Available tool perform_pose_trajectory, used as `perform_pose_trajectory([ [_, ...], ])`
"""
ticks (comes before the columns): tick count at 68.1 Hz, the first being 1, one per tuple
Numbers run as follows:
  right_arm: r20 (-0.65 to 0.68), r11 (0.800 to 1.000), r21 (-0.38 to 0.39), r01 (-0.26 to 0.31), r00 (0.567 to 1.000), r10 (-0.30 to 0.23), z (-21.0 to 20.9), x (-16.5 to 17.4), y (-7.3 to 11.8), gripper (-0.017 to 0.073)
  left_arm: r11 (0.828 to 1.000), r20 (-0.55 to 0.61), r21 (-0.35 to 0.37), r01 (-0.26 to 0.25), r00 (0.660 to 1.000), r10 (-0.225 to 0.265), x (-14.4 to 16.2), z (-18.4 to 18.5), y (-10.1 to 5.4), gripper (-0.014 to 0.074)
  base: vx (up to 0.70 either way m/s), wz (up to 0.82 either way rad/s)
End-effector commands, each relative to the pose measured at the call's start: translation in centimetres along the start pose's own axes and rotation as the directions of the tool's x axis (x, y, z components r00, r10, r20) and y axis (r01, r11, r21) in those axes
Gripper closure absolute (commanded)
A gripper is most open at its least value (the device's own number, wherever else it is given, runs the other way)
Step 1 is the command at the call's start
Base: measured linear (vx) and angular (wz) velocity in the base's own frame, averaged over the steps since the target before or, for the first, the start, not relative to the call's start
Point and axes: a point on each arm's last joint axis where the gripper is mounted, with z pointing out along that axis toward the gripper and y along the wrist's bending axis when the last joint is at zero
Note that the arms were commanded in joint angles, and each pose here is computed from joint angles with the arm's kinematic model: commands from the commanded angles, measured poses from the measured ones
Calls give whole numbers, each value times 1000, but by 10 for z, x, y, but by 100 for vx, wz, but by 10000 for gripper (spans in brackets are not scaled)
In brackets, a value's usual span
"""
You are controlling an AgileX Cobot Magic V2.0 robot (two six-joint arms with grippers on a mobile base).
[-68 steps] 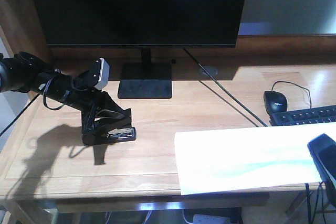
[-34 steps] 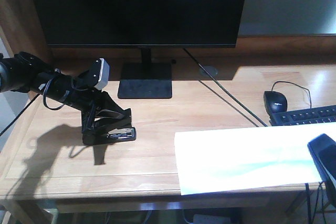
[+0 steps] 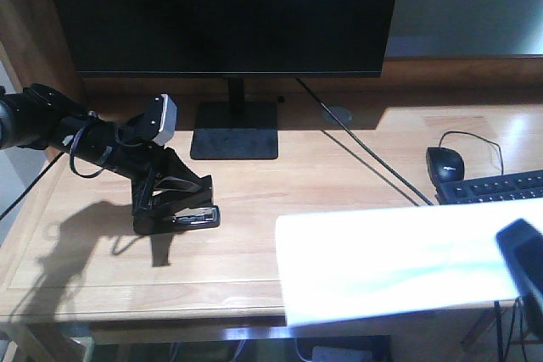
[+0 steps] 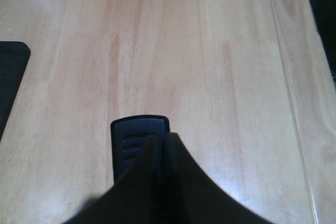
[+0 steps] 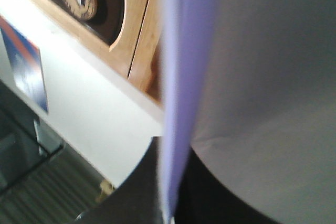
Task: Grab stapler and paper to desk for stapling
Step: 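Swing the right gripper with the white paper toward the stapler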
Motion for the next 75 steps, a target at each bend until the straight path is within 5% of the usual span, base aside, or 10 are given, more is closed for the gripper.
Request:
perform_pose_trajectory([
  [1,-99,994,-99,44,994,-54,5,5,13,564,998,67,-54,-33,997,36,-30,-21,2,601,0,0],
  [13,-332,990,-95,102,934,-128,21,10,24,564,998,67,-54,-33,997,36,-30,-21,2,601,0,0],
  [27,-586,968,-39,246,779,-222,49,5,25,564,998,67,-54,-33,997,36,-30,-21,2,601,0,0],
  [42,-746,965,-60,255,631,-213,80,-1,20,564,998,67,-54,-33,997,36,-30,-21,2,601,0,0],
  [63,-773,961,-39,273,601,-202,119,-11,0,564,998,68,-53,-33,997,36,-31,-21,2,601,0,0],
  [75,-803,935,-102,341,526,-279,146,6,2,564,998,68,-53,-33,997,36,-31,-21,2,601,0,0],
])
